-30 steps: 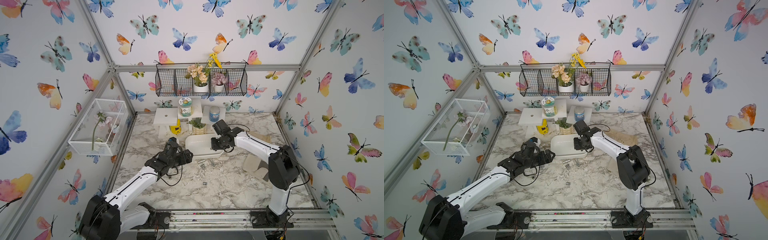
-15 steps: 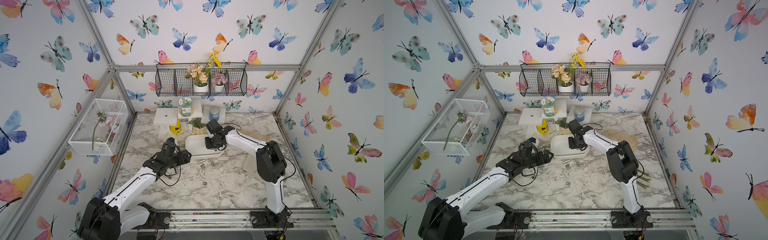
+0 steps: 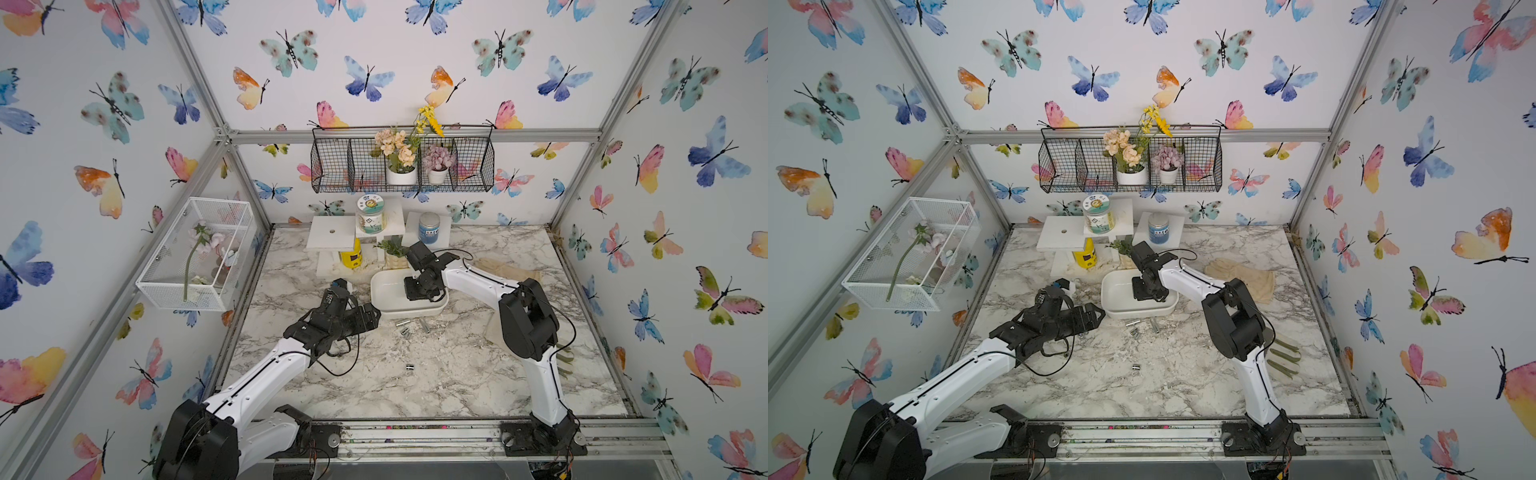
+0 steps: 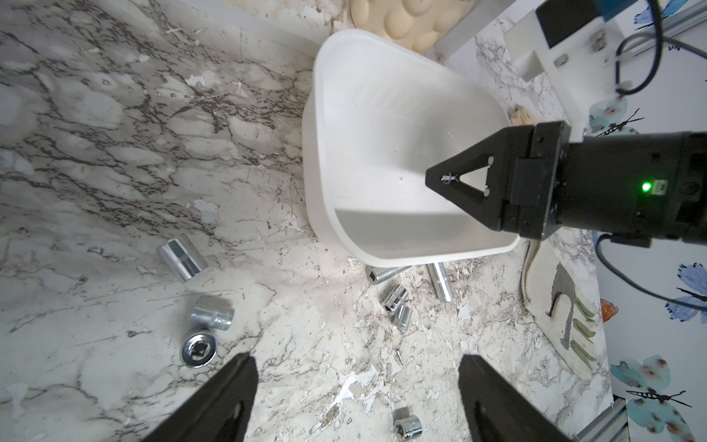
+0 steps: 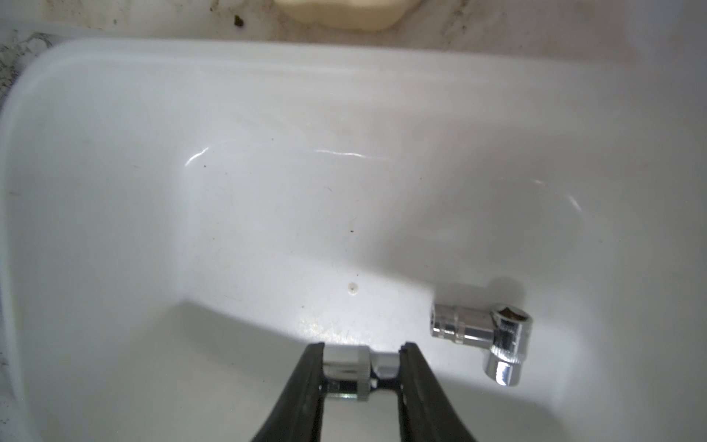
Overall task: Put the socket on the desktop into the storage box
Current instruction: Place the socket head in the storage box, then pick up the socket head from the center of the board.
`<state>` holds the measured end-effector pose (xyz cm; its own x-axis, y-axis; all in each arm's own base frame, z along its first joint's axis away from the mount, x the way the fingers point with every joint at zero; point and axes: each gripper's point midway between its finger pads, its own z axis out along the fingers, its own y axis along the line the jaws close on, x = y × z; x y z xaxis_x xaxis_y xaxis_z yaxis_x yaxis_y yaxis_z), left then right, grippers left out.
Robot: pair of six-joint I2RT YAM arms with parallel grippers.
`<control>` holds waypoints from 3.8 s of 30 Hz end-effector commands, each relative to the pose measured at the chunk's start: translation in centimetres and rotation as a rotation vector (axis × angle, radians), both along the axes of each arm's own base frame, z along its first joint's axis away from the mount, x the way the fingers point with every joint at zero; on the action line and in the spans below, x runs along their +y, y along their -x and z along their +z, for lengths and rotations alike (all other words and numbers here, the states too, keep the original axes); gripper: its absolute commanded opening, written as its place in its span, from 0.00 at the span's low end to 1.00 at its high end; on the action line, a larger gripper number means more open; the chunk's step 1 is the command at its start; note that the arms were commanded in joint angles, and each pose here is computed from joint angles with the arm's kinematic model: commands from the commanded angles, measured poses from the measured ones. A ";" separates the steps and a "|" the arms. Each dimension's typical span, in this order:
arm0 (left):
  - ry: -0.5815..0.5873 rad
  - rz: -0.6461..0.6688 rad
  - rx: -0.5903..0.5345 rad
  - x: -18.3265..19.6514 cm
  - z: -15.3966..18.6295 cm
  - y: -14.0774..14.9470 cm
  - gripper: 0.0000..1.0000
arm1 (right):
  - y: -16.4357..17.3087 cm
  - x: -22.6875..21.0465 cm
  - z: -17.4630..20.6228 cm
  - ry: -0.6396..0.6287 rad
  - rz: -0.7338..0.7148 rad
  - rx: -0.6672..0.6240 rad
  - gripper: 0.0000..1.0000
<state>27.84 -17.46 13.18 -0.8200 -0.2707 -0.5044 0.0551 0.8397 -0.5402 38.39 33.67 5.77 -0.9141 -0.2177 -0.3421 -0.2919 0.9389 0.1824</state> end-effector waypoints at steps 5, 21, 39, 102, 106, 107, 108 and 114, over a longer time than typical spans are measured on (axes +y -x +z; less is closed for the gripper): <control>0.028 -0.031 -0.012 -0.2 0.6 0.4 0.88 | 0.0 0.9 -1.1 0.007 -0.001 0.031 0.30; 0.039 -0.020 -0.018 0.0 1.1 0.6 0.88 | -0.8 1.7 -2.9 0.013 -0.001 0.047 0.33; 0.035 -0.030 0.001 0.0 0.9 1.1 0.87 | 0.7 0.4 2.3 -0.043 -0.028 -0.032 0.44; 0.048 -0.111 0.033 -4.1 -1.0 4.3 0.88 | 10.7 -5.3 0.1 0.002 -0.010 -0.013 0.43; 0.057 -0.085 0.028 -3.0 -0.9 4.1 0.88 | 10.0 -4.6 -0.6 0.021 -0.004 -0.007 0.41; 0.060 -0.079 0.030 -2.8 -0.9 4.0 0.88 | 9.9 -4.5 -0.8 0.025 -0.002 -0.003 0.41; 0.063 -0.075 0.030 -2.6 -0.9 4.0 0.88 | 9.8 -4.5 -0.9 0.033 0.001 -0.002 0.40; 0.062 -0.067 0.029 -2.2 -0.9 3.7 0.88 | 9.2 -4.3 -1.8 0.075 0.008 0.003 0.39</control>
<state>24.45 -19.84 12.33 -0.8464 -0.2584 -0.4656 0.0830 0.7996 -0.5947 29.02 29.46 4.19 -0.9186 -0.2232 -0.3261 -0.2852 0.9457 0.1560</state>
